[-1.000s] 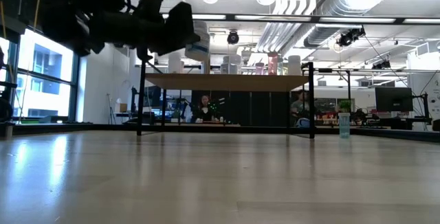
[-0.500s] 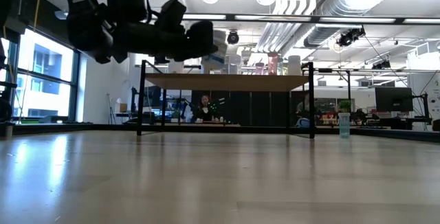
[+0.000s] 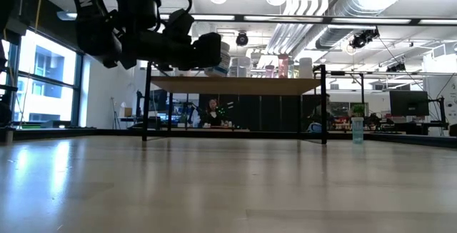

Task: Pick and place medicine bottles onto shelf by color
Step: Put the white pill bottle on the shelf

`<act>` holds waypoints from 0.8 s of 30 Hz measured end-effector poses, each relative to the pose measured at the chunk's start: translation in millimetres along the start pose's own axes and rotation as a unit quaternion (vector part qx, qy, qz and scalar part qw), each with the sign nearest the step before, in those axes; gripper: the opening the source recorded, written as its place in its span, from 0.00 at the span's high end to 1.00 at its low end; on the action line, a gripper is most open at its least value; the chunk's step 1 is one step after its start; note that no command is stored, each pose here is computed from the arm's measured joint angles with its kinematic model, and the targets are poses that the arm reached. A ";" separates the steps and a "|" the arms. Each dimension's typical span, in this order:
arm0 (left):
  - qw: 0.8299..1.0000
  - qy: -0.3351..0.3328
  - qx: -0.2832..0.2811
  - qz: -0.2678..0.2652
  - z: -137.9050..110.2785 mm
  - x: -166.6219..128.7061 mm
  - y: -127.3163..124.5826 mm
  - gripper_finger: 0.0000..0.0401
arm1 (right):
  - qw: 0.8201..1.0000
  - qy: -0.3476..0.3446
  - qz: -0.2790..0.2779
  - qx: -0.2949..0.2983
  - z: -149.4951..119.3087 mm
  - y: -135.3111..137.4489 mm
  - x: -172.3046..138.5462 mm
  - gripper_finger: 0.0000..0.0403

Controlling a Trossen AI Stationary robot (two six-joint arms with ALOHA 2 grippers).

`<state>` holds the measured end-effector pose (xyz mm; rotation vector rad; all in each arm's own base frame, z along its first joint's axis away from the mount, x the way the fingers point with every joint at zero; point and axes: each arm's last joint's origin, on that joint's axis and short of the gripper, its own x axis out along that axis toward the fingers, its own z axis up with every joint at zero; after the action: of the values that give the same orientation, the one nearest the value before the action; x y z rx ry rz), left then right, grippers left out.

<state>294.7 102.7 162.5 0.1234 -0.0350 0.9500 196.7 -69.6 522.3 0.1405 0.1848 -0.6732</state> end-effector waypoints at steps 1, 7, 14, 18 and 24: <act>1.000 0.004 -0.002 0.000 -0.6 0.7 0.7 0.65 | 1.000 0.002 0.000 -0.001 -0.3 -0.1 0.0 0.39; 1.000 0.009 -0.017 0.002 -1.5 2.1 2.2 0.65 | 1.000 0.004 0.002 -0.001 -0.7 0.0 0.0 0.39; 1.000 0.010 -0.017 0.002 -1.8 2.0 2.2 0.65 | 1.000 0.004 0.003 -0.001 -0.8 0.1 0.0 0.39; 1.000 0.011 -0.016 0.002 -2.1 1.8 2.1 0.63 | 1.000 0.007 0.004 -0.003 -1.4 0.1 0.0 0.39; 1.000 0.022 -0.006 0.004 -6.2 1.3 2.1 0.50 | 1.000 0.010 0.004 -0.003 -1.8 0.0 0.0 0.39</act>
<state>293.6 105.7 156.6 0.0900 -0.0003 0.9609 196.4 -69.3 520.5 0.1409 0.2050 -0.6643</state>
